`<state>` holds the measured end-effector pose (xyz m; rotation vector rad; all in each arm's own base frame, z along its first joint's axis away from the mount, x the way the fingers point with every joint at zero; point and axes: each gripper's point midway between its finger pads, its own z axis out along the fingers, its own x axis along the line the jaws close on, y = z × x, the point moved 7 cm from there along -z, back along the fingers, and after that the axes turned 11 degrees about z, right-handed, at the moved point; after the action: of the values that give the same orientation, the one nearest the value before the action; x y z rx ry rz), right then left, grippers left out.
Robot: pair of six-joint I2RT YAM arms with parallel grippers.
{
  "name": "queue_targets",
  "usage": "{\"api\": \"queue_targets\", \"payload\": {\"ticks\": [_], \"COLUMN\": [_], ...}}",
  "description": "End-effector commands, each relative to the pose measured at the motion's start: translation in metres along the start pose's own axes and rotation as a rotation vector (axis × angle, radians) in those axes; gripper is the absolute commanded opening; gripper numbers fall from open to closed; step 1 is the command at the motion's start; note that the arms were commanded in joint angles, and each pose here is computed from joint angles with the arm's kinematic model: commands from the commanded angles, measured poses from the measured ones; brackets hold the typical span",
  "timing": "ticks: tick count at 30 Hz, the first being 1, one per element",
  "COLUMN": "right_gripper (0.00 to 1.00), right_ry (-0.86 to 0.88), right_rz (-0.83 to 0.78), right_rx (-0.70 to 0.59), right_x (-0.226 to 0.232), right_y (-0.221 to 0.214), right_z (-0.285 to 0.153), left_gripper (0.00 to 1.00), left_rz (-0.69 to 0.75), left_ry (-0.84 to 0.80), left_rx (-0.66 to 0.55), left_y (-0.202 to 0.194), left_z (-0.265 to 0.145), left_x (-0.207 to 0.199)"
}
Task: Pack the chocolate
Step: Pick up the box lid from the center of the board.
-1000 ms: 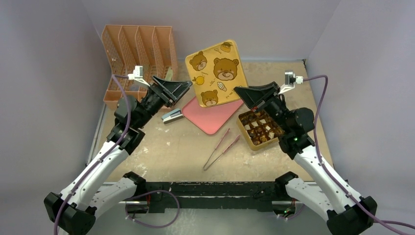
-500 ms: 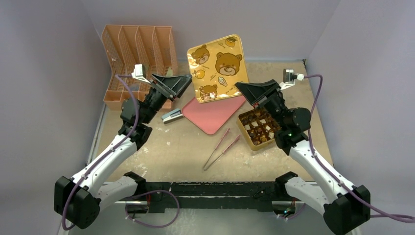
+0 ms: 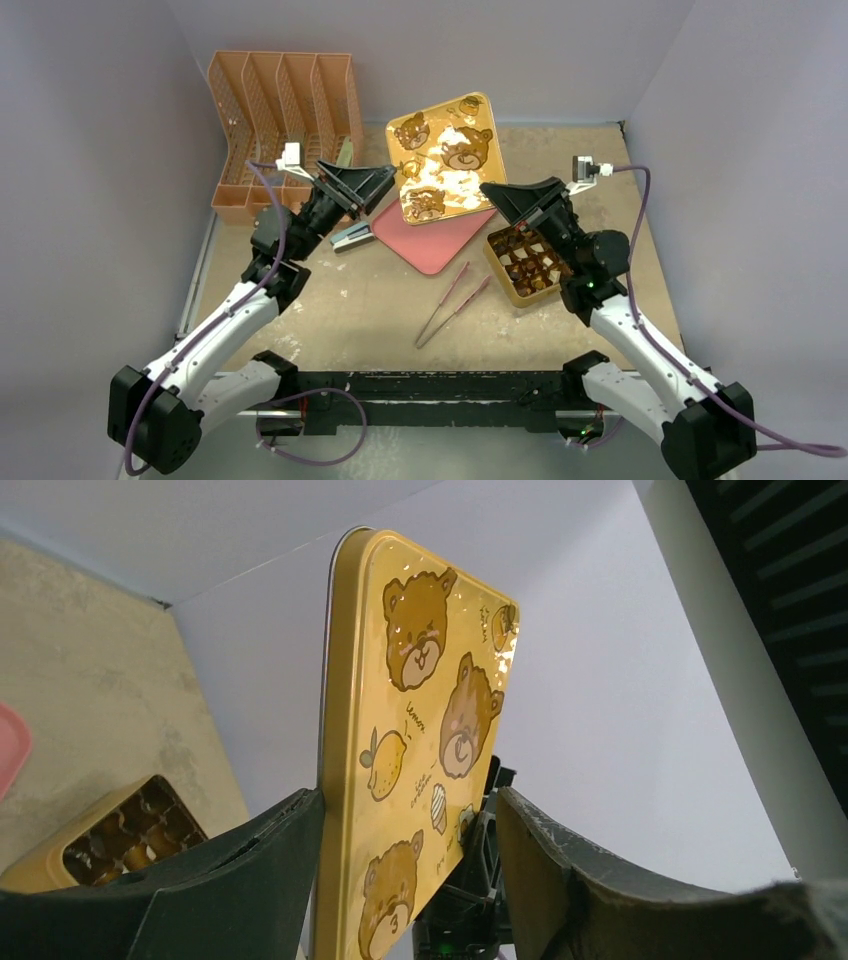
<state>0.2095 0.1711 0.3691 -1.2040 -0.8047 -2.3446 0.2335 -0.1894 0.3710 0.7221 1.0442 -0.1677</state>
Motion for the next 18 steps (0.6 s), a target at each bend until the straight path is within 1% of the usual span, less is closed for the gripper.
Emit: {"api": "queue_targets", "payload": {"ticks": [1,4,8,10,12,14,18], "right_gripper": [0.00,0.00,0.00,0.00,0.00,0.00,0.00], "right_ry": [0.036,0.047,0.059,0.064,0.025,-0.045,-0.085], "right_rz": [-0.083,-0.080,-0.072,-0.098,-0.148,-0.208,-0.280], "right_rx": [0.016,0.050,0.075,0.061,0.041,0.011,-0.021], "right_x": [0.025,0.026,0.027,0.030,0.032,0.033,0.041], "right_y": [-0.001,-0.004,-0.006,-0.005,-0.002,0.004,0.010], "right_z": [-0.004,-0.002,-0.004,-0.006,-0.008,-0.011,-0.015], "left_gripper": [0.64,0.64,0.65,0.65,0.66,0.66,0.67], "left_rz": [-0.048,-0.084,-0.092,-0.068,-0.023,-0.003,0.013], "left_ry": [0.034,-0.055,-0.107,-0.081,0.008,0.056,0.056], "left_rx": [0.008,0.011,0.028,0.039,0.057,0.038,0.018], "left_y": [-0.008,-0.007,-0.007,-0.008,-0.008,-0.004,0.001], "left_z": [-0.011,-0.007,0.000,0.002,0.004,0.000,-0.002], "left_x": [0.005,-0.005,-0.009,-0.007,-0.001,-0.001,-0.008]}}
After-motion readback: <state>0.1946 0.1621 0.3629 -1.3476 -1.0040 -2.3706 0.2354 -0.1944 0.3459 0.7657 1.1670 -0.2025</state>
